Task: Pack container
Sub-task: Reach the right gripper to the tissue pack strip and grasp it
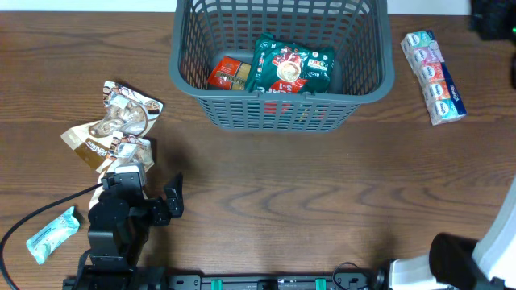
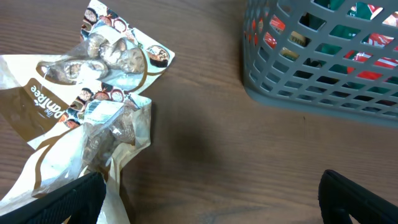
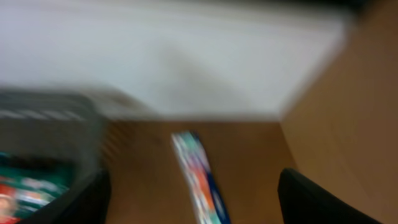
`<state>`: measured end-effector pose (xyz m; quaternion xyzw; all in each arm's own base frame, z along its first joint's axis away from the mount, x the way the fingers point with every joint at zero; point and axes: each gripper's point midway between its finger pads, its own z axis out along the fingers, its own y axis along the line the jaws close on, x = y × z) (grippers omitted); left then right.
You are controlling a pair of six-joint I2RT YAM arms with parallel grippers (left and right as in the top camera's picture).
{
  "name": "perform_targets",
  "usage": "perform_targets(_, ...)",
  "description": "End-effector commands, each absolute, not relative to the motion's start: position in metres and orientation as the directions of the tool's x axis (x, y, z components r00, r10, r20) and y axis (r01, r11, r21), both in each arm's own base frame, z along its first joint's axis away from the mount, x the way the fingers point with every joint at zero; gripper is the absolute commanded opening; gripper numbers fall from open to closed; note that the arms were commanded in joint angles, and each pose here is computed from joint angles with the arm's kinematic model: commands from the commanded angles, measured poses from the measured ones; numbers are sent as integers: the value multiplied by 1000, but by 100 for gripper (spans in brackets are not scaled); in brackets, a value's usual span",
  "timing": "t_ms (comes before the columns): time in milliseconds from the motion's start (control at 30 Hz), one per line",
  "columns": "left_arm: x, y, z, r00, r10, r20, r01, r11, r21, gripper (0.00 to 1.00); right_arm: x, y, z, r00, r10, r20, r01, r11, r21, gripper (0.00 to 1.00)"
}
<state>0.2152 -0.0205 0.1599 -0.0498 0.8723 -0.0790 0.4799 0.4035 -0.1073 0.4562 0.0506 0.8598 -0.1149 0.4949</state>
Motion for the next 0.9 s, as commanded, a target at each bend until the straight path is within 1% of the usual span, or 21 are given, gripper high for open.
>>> perform_targets(0,216,-22,170,-518,-178,-837,-8,979,-203,99,409,-161,396,-630,120,-767,315,943,-111,75)
perform_targets(33,216,-22,170,-517,-178,-837,-8,979,-203,99,409,-168,383,-671,93,-736,265,957,-121,76)
perform_targets(133,216,-22,170,-517,-178,-837,-8,979,-203,99,415,-180,347,-745,42,-666,155,982,-111,81)
perform_targets(233,216,-22,170,-517,-178,-837,-8,979,-203,99,425,-199,310,-801,31,-598,122,986,-113,84)
perform_targets(300,216,-22,170,-517,-178,-837,-8,979,-203,99,434,-208,281,-836,18,-548,94,989,-111,89)
perform_targets(367,216,-22,170,-517,-178,-837,-8,979,-203,99,444,-213,257,-857,13,-515,77,992,-103,93)
perform_targets(433,216,-22,170,-517,-178,-837,-8,979,-203,99,454,-218,232,-874,21,-485,71,994,-86,98)
perform_targets(600,216,-22,170,-517,-178,-837,-8,979,-203,99,474,-227,168,-910,44,-412,68,997,-45,99)
perform_targets(733,216,-22,170,-517,-178,-837,-8,979,-203,99,493,-234,136,-904,110,-413,127,992,-13,99)
perform_targets(867,216,-22,170,-517,-179,-837,-8,979,-204,99,513,-227,112,-905,79,-419,95,995,-20,99)
